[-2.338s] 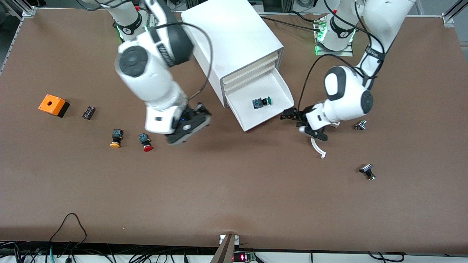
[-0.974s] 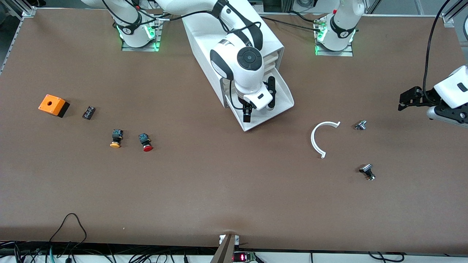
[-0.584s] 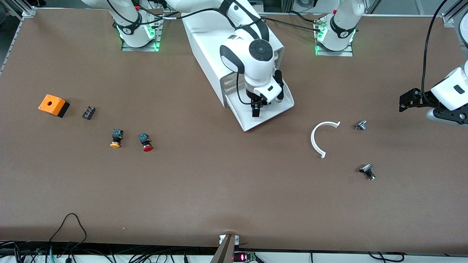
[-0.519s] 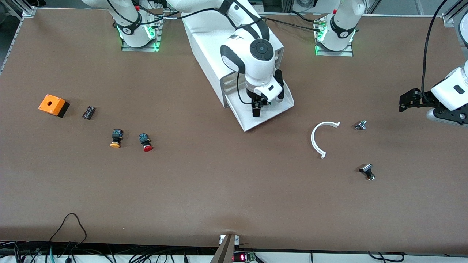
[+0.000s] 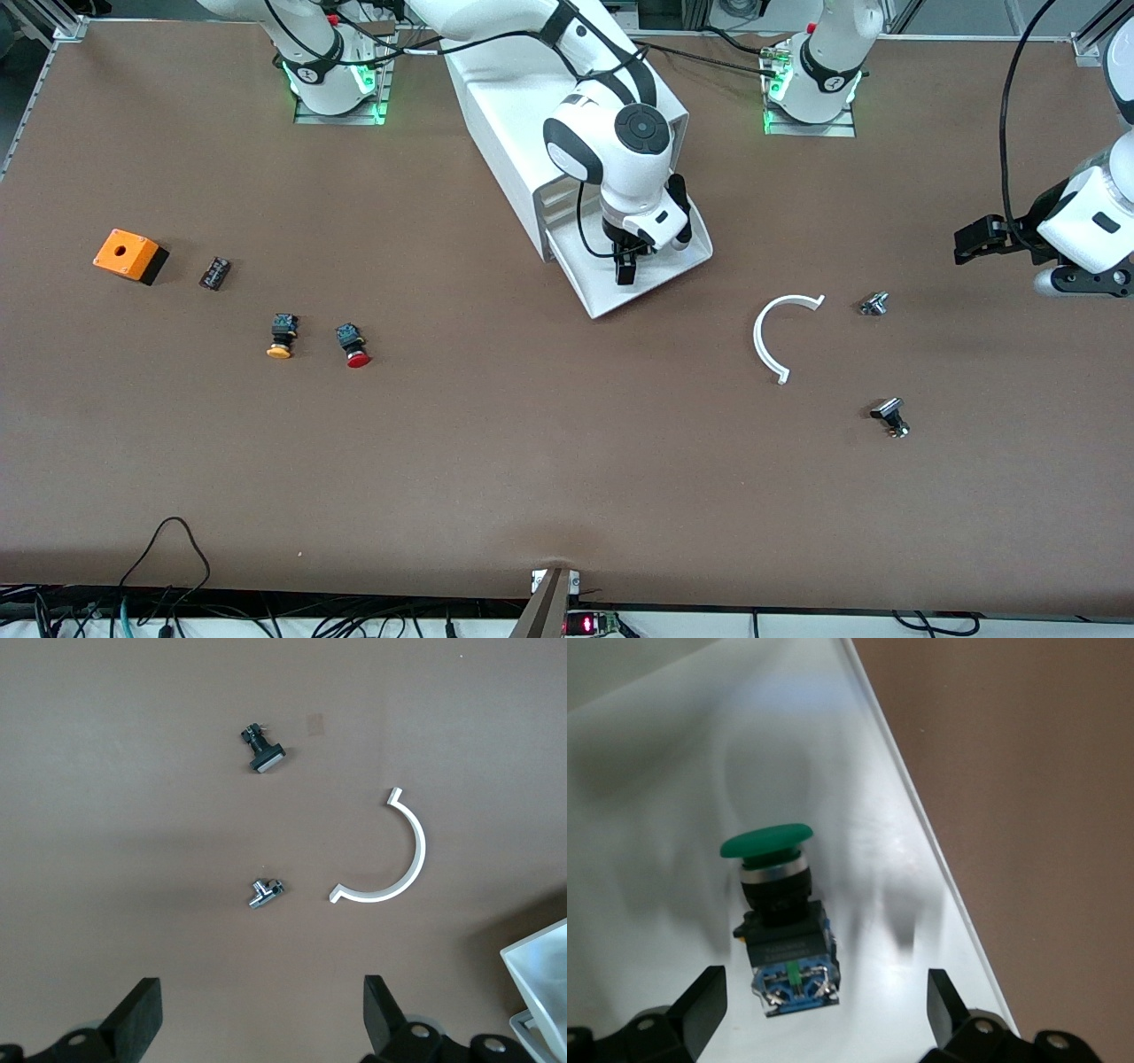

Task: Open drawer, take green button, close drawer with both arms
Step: 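Lower the right gripper and grasp the green push button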

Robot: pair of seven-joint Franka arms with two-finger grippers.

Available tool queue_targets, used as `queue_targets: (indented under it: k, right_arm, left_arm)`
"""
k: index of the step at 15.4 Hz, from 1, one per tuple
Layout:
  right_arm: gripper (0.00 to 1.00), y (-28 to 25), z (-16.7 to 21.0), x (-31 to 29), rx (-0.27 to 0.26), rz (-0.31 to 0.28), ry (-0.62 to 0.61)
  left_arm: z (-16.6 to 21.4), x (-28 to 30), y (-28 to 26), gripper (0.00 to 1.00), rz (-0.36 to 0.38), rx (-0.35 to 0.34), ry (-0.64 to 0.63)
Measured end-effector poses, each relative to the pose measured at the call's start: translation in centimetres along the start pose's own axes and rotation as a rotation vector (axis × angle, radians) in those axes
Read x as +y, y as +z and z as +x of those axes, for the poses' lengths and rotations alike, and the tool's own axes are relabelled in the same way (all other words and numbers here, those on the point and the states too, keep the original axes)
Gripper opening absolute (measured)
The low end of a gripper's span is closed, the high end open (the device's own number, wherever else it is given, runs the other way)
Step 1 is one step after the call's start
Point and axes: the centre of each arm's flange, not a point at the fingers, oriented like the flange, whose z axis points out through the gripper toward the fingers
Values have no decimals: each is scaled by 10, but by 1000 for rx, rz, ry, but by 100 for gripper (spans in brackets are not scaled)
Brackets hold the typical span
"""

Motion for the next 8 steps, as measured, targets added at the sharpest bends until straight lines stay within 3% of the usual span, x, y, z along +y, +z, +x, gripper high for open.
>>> queue_targets:
  k: [6,7,8]
  right_arm:
    - [98,2,4,-6,-3,3,-9]
    - [95,3,4,-6,-4,3,-9]
    - [85,4,4,-6,-5,4,-9]
  left_arm:
    - [0,2,-3,100,0,6,-10]
    - [0,2,-3,100,0,7,-10]
    - [0,2,-4,100,0,7,-10]
